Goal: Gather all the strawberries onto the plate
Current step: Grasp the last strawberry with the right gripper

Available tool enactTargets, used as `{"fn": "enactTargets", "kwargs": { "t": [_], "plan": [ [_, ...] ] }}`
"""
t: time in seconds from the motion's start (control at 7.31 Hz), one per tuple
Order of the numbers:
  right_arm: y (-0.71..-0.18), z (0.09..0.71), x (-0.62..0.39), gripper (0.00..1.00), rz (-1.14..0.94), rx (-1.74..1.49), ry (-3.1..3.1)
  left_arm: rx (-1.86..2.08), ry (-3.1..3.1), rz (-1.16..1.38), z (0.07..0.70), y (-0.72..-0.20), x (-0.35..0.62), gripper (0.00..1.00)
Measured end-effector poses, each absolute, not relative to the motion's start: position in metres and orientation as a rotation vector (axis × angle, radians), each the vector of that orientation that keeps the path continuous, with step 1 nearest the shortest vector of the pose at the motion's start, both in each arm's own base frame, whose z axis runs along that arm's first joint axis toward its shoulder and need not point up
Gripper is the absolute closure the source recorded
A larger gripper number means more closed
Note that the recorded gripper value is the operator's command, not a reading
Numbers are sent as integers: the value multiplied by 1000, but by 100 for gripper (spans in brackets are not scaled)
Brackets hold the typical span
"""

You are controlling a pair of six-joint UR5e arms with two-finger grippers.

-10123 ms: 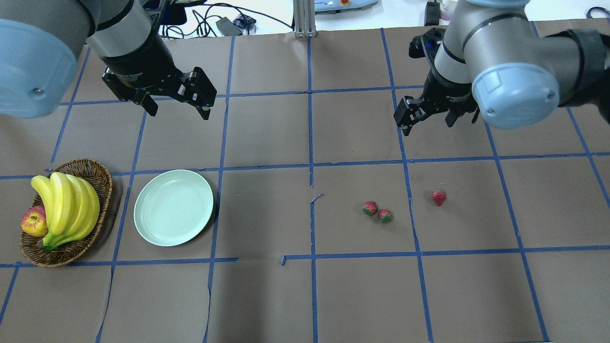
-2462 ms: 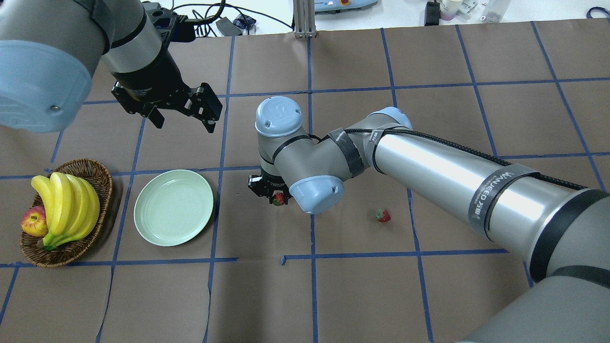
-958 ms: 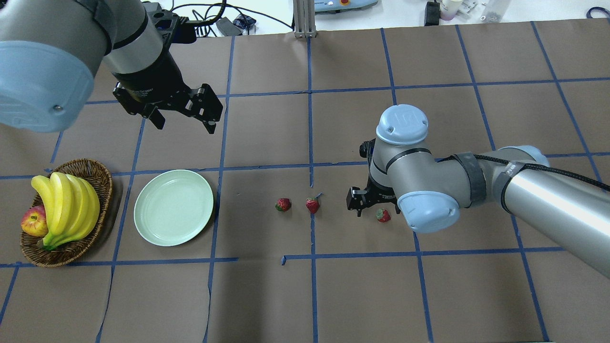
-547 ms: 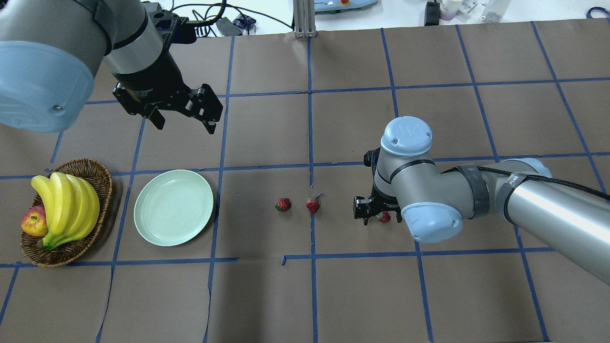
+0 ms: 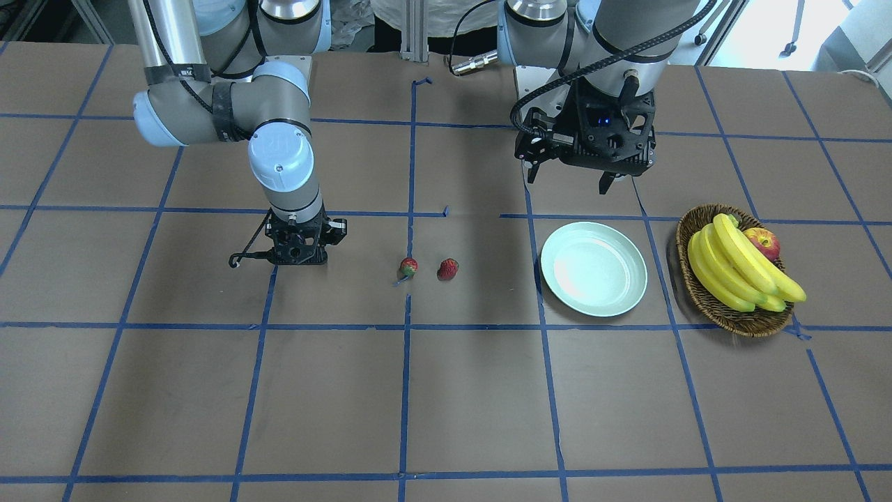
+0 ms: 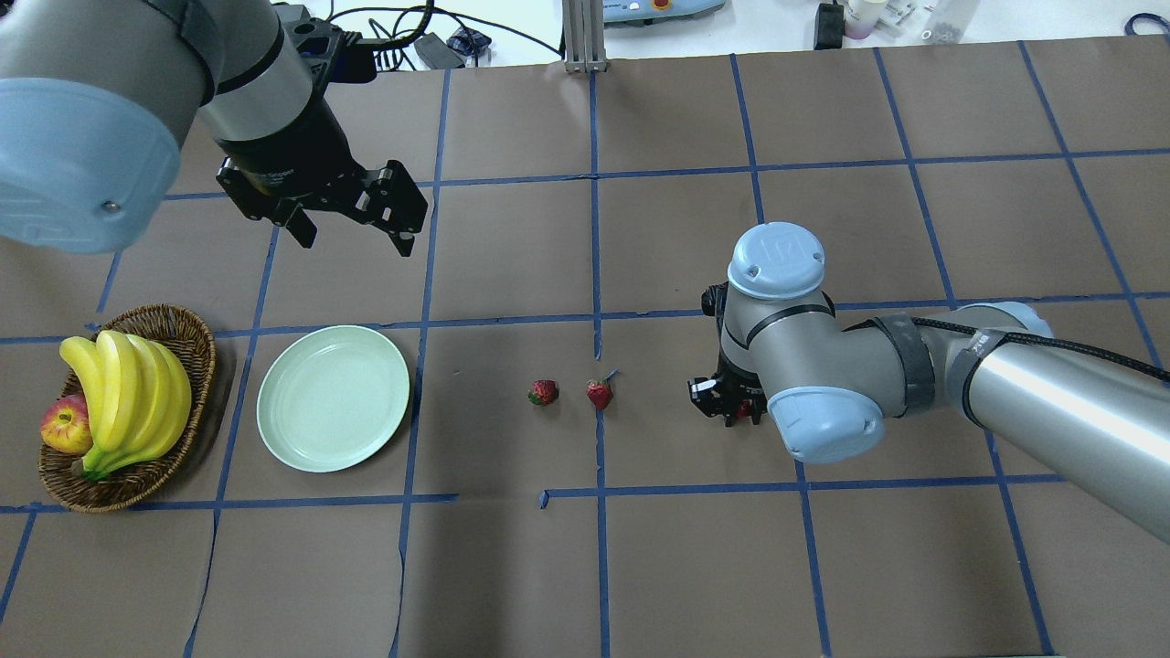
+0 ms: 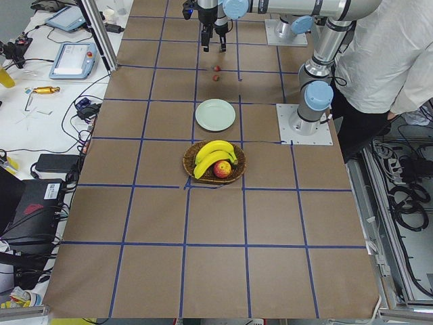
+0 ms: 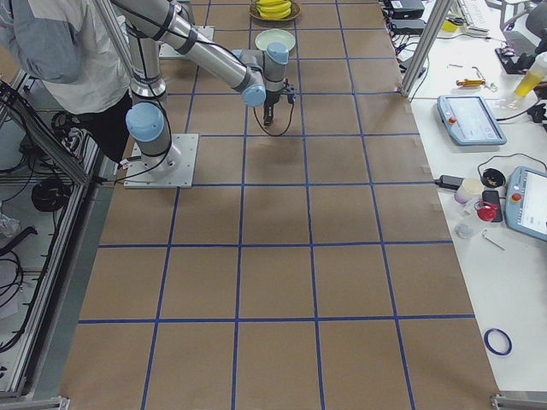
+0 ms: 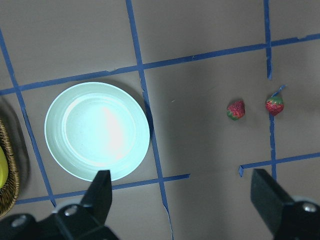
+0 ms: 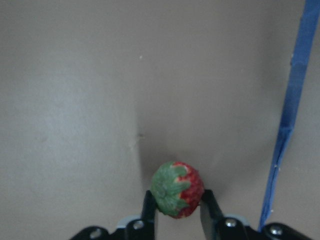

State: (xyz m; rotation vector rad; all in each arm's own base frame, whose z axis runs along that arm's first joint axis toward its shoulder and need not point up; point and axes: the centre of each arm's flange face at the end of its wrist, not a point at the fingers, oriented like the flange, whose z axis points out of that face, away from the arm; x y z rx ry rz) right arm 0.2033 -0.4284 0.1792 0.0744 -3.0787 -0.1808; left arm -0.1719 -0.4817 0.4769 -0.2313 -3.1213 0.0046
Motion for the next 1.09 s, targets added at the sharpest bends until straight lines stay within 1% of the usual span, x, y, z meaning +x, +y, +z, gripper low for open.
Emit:
{"fn": "enactTargets", "kwargs": {
  "t": [0.41,0.55,0.68,0.82,1.09],
  "plan": [
    [-467,233,245,93,26,23,-3143,-233,-3121,5,477,-482,-172,0],
    [-469,246,281,90,56,-44,-3198,-234,-3121,6,477,-482,-172,0],
    [-464,246,323,87,46,-64,-3230,-234,-3121,6,477,-482,-172,0],
    [-457,240,368,89,15,-29,-3266,-234,-3121,8,478,-482,-172,0],
    [-451,228,436,88,-71,-5,-3350,-234,-3120,9,478,-481,-172,0]
  ]
}}
